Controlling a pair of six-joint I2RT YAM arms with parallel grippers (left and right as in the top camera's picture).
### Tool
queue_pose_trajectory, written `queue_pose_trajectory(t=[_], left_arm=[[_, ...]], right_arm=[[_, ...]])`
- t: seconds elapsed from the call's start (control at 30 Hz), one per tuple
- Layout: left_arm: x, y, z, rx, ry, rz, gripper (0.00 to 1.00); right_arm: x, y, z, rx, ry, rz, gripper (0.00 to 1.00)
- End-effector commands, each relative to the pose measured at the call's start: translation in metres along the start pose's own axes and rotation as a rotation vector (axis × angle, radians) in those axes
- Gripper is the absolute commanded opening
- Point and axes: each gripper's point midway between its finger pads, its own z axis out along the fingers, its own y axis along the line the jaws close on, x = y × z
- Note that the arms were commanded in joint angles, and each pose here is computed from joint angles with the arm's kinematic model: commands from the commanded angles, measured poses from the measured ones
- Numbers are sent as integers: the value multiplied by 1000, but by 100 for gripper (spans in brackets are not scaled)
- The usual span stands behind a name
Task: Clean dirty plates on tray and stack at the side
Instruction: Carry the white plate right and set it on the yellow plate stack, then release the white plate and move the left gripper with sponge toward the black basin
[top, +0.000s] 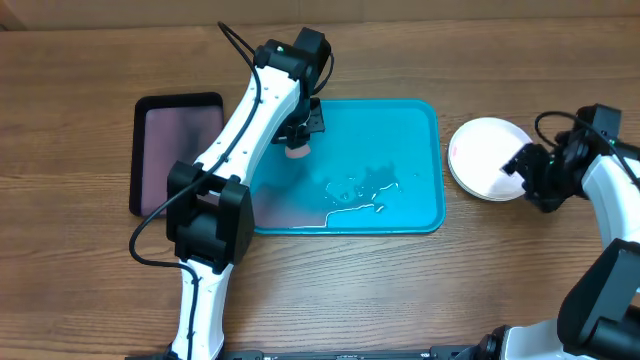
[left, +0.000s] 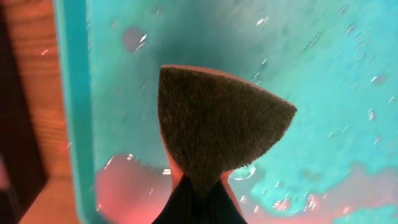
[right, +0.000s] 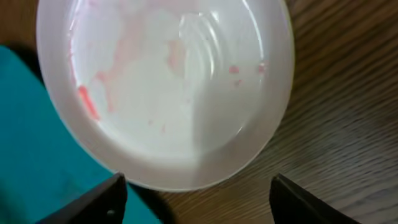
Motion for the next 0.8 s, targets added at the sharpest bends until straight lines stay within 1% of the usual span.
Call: queue_pose_trajectory(t=[0.0,0.07,0.17,0.3,0.33,0.43,0.6,0.7,0.77], left_arm=[[-14,6,-30,24,-42,-8,4],[-13,9,-43,25,-45,-10,4],[-12,15,-61,10,-58,-17,4],[-7,48,-78,-145,-92,-154,4],[-6,48,-81,-135,-91,-142,4],[-5,50,-90,-122,-112,-186,4],[-2,53,-108,-99,-146,-219,4],[9,57,-119,-96,-157,-212,4],[22,68,-131,-124,-181,-230,5]], right_arm=[[-13,36,-35,-102,-42,-110,88],[-13,42,-45,-103,-40,-117,95],[-12,54,-55,-109,-40,-140,97],[-4,68,-54,-116,-28,-183,98],[-1,71,-53,-115,-24,-195,98],[6,81,-49,-99,-25,-239,100],[17,94,-44,-70,-29,-304,100],[19,100,-43,-71,-34,-325,100],[19,103,-43,-76,-39,-333,100]])
